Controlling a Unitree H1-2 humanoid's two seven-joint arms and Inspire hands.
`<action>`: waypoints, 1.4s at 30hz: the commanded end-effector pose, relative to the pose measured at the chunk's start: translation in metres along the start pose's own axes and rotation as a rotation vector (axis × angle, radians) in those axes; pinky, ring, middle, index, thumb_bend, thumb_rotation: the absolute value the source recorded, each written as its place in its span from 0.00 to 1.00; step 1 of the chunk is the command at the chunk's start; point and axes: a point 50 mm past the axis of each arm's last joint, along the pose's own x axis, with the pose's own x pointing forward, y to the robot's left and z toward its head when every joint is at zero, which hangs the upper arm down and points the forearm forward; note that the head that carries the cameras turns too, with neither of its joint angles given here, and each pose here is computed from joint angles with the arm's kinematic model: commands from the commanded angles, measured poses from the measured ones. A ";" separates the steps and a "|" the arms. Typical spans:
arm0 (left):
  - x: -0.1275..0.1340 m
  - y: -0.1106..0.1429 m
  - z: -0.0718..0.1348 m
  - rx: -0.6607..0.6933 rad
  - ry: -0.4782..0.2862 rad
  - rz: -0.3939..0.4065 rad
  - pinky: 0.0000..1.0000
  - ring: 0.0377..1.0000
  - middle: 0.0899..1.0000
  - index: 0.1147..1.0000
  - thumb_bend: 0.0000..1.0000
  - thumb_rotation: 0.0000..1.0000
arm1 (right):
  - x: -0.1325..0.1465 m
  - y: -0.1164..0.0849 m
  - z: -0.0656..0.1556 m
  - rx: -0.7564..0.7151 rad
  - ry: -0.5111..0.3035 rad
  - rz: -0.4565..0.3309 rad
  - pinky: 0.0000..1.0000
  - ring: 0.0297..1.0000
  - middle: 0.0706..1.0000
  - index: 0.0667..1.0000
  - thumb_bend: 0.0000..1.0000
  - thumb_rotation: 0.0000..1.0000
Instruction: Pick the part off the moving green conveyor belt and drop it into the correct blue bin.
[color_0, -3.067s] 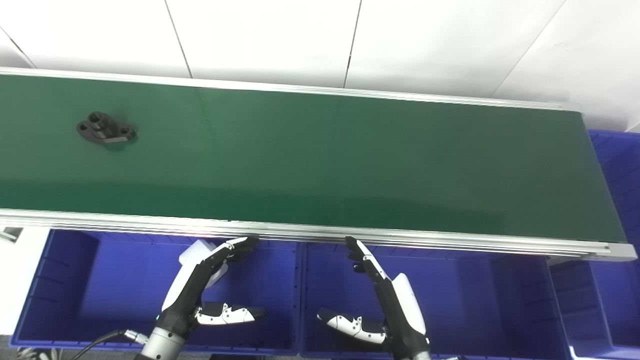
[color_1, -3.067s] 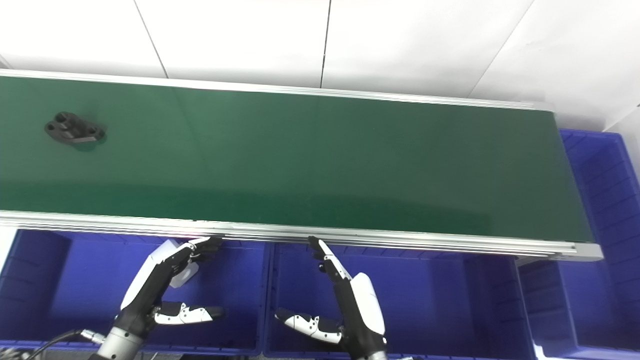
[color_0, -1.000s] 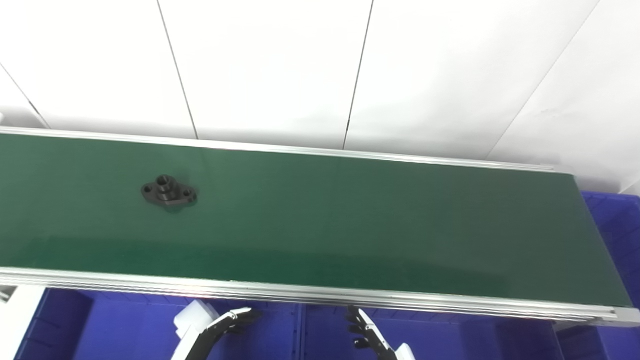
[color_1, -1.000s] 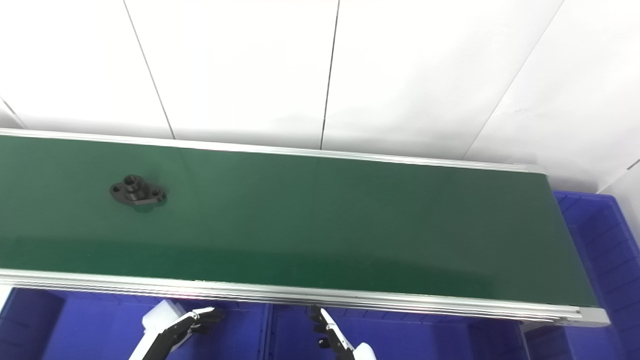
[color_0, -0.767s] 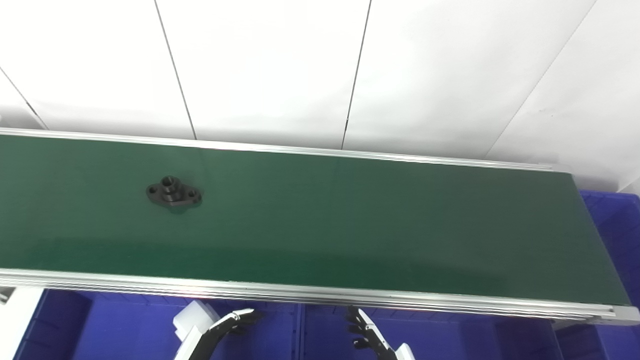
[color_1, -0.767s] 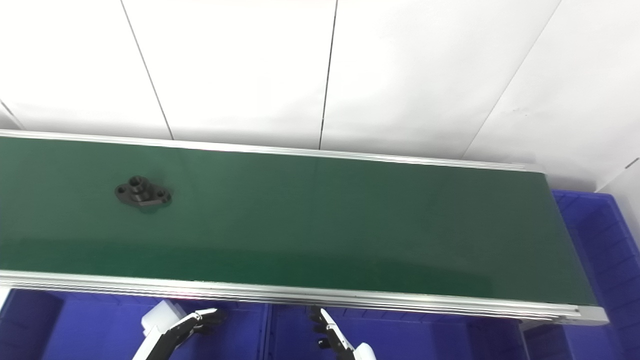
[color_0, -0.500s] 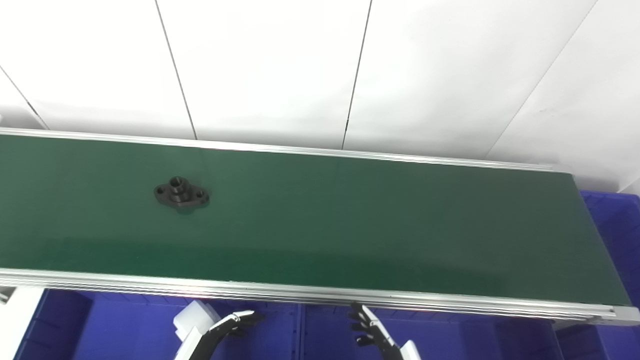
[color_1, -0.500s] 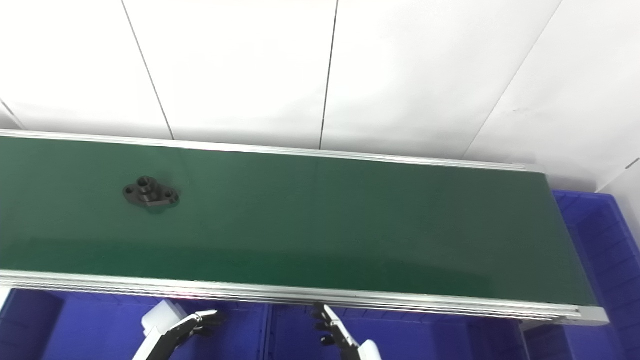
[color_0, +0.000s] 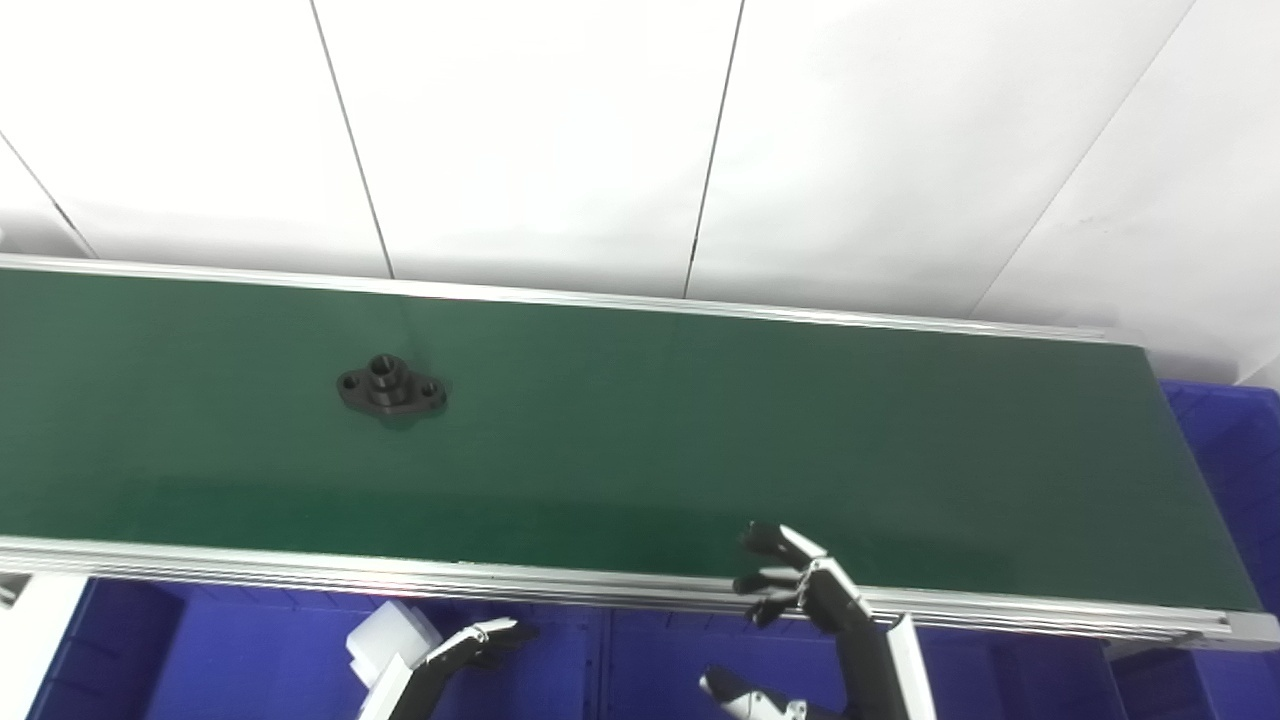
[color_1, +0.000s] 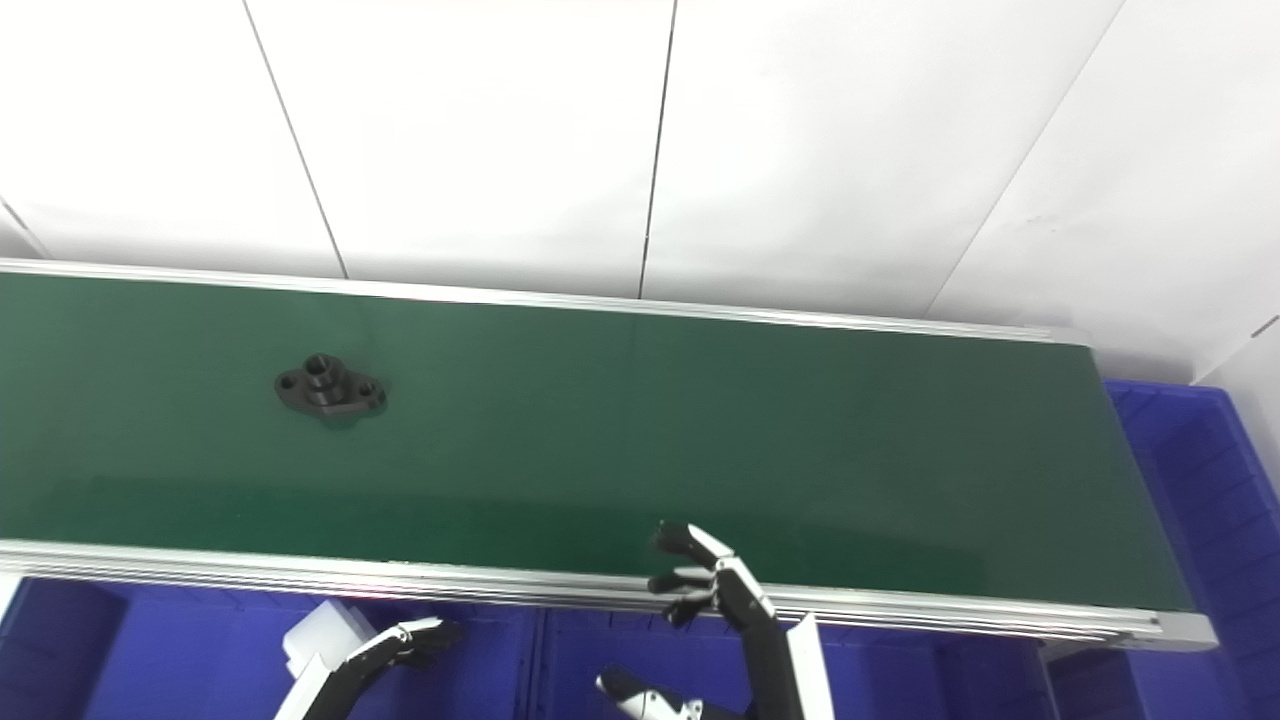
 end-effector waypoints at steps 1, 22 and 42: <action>0.002 0.006 0.003 0.006 -0.047 0.013 0.67 0.74 0.77 0.70 0.83 0.34 | 0.013 -0.004 0.018 0.039 -0.123 -0.020 0.48 0.62 0.70 0.78 0.63 0.39; 0.007 -0.008 0.003 0.022 -0.101 0.023 0.65 0.73 0.77 0.69 0.81 0.31 | 0.106 -0.047 0.035 -0.165 -0.196 0.054 0.49 0.67 0.75 0.81 0.62 0.39; 0.010 0.006 0.002 0.026 -0.092 0.010 0.68 0.75 0.79 0.70 0.81 0.35 | 0.182 -0.052 0.042 -0.389 -0.157 0.171 0.56 0.67 0.74 0.81 0.68 0.28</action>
